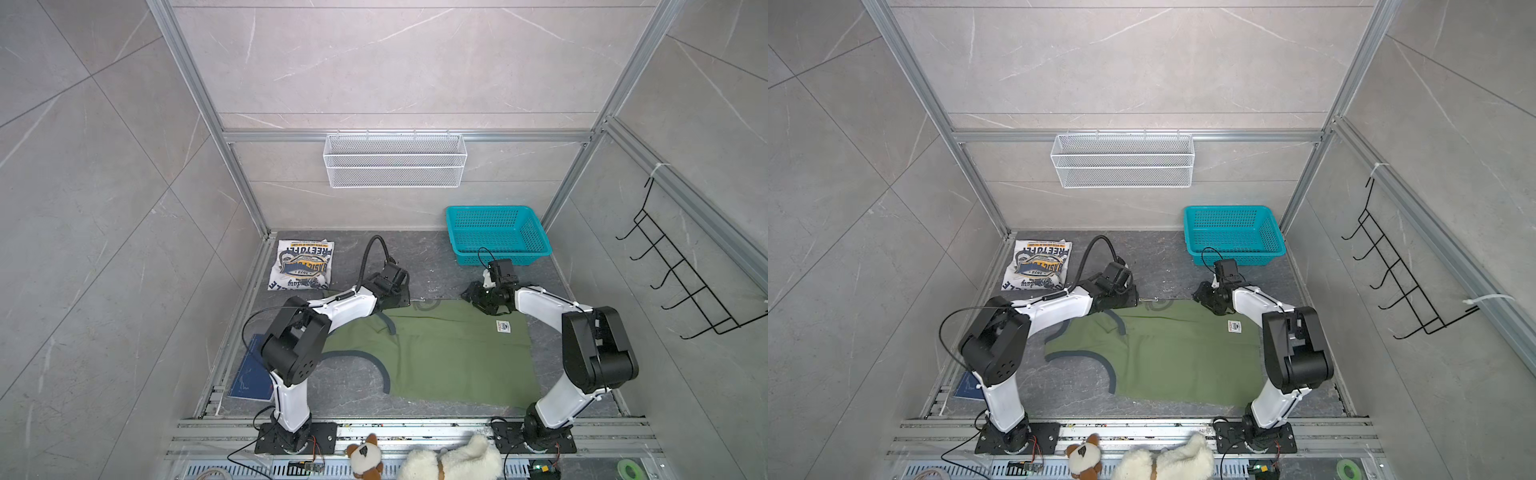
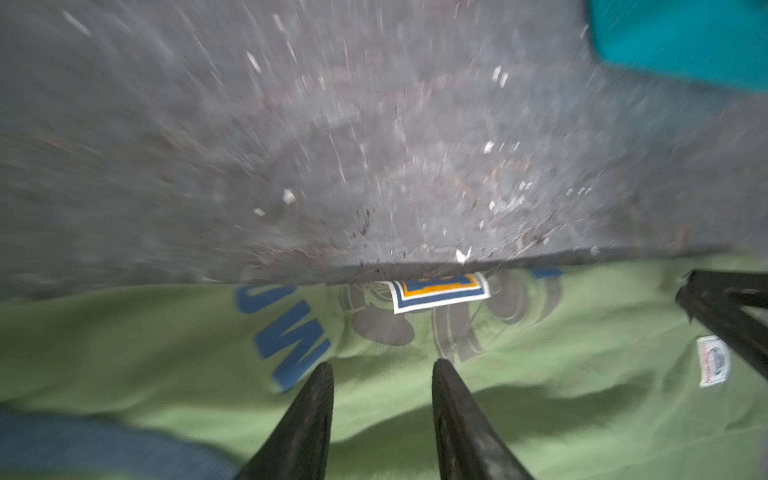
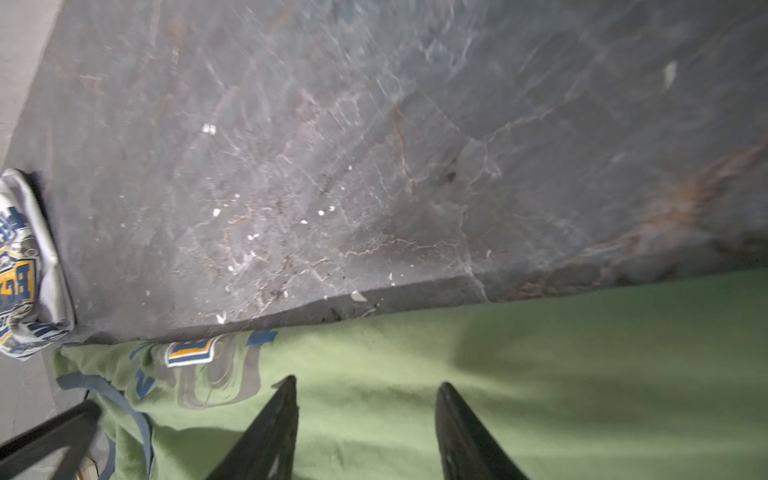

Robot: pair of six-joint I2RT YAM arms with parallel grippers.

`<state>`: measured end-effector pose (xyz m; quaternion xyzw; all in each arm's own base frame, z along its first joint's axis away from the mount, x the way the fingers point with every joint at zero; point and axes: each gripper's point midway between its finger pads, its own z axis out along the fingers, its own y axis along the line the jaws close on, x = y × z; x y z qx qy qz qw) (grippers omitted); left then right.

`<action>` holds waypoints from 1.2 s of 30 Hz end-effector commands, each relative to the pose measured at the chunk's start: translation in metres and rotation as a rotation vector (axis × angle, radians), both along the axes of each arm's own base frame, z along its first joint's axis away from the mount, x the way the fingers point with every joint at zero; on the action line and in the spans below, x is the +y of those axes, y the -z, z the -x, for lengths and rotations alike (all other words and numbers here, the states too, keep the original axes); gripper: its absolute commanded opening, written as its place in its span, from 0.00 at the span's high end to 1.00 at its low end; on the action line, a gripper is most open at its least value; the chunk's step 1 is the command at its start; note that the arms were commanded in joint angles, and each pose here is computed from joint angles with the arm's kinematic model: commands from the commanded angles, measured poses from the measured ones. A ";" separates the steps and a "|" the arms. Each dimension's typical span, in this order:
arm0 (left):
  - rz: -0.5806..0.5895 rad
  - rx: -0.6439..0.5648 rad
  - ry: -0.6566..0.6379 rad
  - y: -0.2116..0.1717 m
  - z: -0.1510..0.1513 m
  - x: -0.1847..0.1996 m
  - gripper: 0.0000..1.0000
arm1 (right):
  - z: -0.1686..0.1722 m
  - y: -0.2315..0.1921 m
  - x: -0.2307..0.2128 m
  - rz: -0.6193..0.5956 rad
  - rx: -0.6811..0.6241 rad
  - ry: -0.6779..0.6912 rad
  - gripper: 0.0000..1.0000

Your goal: Fold and stack the tank tops

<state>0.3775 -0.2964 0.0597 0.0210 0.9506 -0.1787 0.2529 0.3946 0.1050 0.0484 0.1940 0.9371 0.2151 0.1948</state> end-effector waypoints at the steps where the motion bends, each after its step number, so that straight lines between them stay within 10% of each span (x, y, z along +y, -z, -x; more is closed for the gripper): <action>1: 0.033 -0.007 0.012 0.002 -0.011 -0.009 0.58 | -0.009 0.010 -0.006 0.034 0.024 0.015 0.47; 14: -0.033 0.040 -0.159 0.053 -0.022 0.071 0.57 | -0.002 0.054 -0.101 0.052 0.150 0.268 0.56; 25: -0.026 -0.029 0.041 -0.033 -0.015 0.015 0.42 | 0.007 -0.034 -0.083 0.137 -0.011 0.141 0.51; 36: -0.022 0.072 0.027 0.017 -0.007 0.004 0.42 | 0.037 0.011 -0.024 0.051 0.111 0.010 0.47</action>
